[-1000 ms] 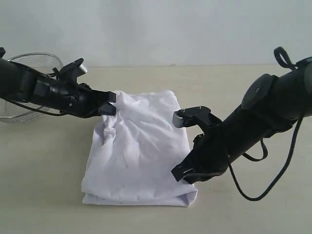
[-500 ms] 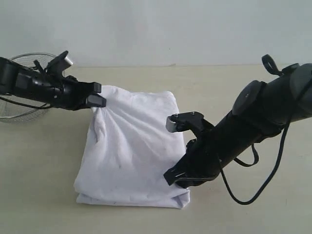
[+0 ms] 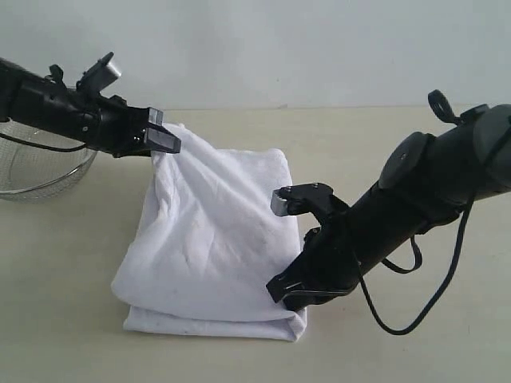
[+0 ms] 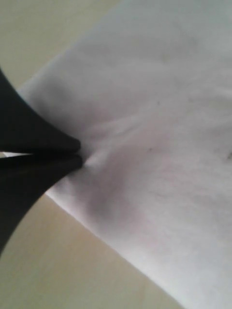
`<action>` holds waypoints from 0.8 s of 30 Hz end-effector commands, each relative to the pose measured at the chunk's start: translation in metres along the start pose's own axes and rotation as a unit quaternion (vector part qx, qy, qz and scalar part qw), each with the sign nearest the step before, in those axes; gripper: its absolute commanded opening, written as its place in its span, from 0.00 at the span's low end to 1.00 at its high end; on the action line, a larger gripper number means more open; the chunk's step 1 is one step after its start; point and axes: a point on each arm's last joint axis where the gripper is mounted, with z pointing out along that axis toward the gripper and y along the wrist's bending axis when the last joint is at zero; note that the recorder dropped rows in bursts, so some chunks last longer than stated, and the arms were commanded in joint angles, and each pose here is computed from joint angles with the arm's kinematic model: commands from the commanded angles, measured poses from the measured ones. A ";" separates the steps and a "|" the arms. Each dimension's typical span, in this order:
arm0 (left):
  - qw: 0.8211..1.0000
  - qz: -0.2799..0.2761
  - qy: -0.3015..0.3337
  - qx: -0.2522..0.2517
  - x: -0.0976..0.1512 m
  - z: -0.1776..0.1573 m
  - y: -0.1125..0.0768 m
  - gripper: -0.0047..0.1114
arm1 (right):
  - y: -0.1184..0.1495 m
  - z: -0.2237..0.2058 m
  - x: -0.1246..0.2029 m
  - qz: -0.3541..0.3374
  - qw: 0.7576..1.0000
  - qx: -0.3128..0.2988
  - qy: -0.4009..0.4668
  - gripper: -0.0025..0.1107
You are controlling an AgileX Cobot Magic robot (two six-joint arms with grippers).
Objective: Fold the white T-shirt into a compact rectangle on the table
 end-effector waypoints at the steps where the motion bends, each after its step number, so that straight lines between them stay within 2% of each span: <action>1: 0.999 -0.033 0.006 -0.009 0.003 0.005 0.008 0.60 | -0.001 0.008 0.007 -0.012 1.000 0.002 0.022 0.02; 5: 0.998 -0.045 -0.016 -0.032 -0.005 -0.002 0.014 0.62 | -0.001 0.008 0.007 -0.013 1.000 -0.001 0.025 0.02; 9: 0.997 -0.038 -0.054 -0.046 -0.022 -0.026 0.015 0.60 | 0.000 0.008 0.008 -0.013 1.000 -0.003 0.027 0.02; 12: 0.997 -0.054 -0.058 -0.023 -0.028 -0.043 0.009 0.60 | -0.001 0.008 0.007 -0.013 1.000 -0.002 0.026 0.02; 14: 0.997 -0.067 -0.034 0.008 -0.025 -0.048 0.001 0.58 | -0.001 0.008 0.007 -0.013 1.000 -0.001 0.025 0.02; 17: 0.997 -0.053 0.017 0.050 -0.016 -0.046 -0.010 0.51 | -0.001 0.008 0.007 -0.013 1.000 0.001 0.024 0.02; 21: 0.993 -0.041 0.075 0.084 -0.004 -0.042 -0.021 0.34 | -0.001 0.008 0.007 -0.013 1.000 0.001 0.024 0.02; 24: 0.985 -0.032 0.135 0.104 0.007 -0.044 -0.026 0.32 | -0.001 0.008 0.007 -0.013 1.000 0.001 0.024 0.02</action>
